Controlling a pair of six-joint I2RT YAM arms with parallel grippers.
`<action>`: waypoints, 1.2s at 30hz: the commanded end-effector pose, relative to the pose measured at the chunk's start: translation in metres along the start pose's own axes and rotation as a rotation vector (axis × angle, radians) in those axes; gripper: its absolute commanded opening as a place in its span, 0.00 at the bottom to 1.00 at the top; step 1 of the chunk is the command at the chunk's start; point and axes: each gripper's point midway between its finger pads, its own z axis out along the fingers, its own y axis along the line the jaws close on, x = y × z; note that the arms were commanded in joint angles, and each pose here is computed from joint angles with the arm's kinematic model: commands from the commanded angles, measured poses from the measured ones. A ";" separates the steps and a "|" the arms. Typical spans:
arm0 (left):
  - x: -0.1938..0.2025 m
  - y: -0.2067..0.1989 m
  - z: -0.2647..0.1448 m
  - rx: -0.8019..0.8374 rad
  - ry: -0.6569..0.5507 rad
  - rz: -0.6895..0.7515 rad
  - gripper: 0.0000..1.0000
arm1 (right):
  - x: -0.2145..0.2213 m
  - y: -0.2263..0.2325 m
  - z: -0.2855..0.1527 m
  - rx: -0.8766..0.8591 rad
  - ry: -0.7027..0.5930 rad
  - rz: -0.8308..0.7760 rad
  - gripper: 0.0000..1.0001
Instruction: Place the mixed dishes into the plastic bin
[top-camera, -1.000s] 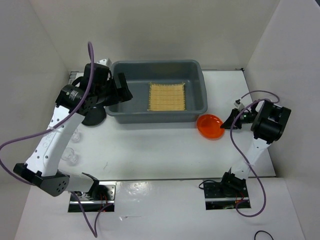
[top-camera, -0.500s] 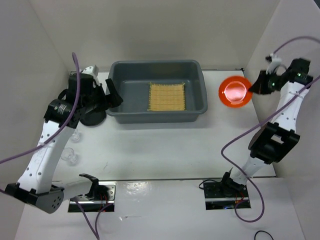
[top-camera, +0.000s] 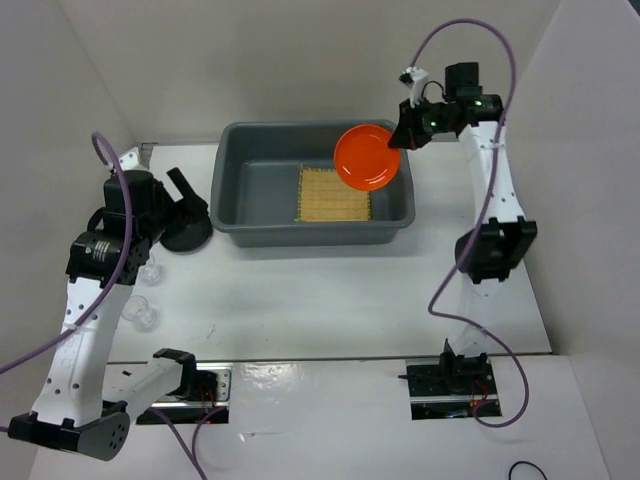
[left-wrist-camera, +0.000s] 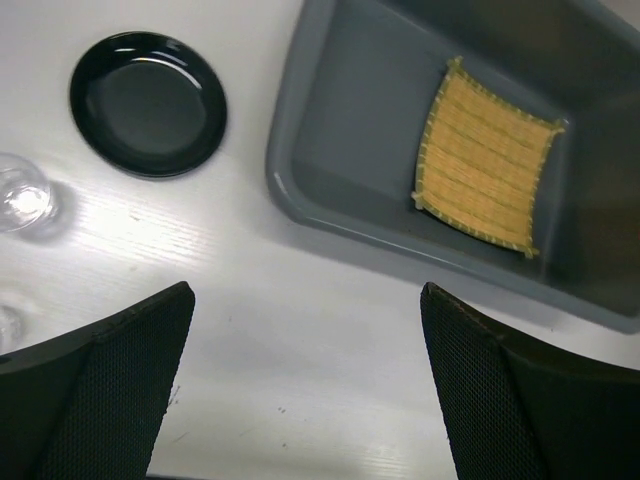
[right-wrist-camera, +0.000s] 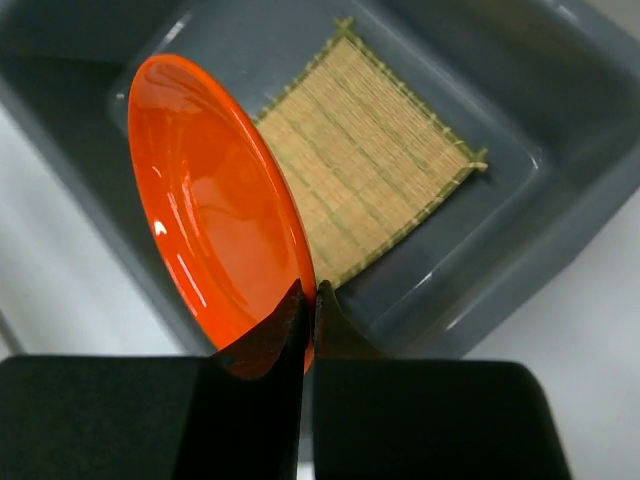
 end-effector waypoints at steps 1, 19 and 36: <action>-0.012 0.015 -0.002 -0.074 -0.028 -0.056 1.00 | 0.008 -0.020 0.038 0.018 0.052 0.000 0.00; -0.030 0.061 0.020 -0.215 0.043 -0.100 1.00 | 0.103 -0.078 0.180 0.003 0.246 0.009 0.00; -0.043 0.141 0.104 -0.478 0.066 -0.147 1.00 | 0.058 -0.072 0.145 0.100 0.186 -0.058 0.94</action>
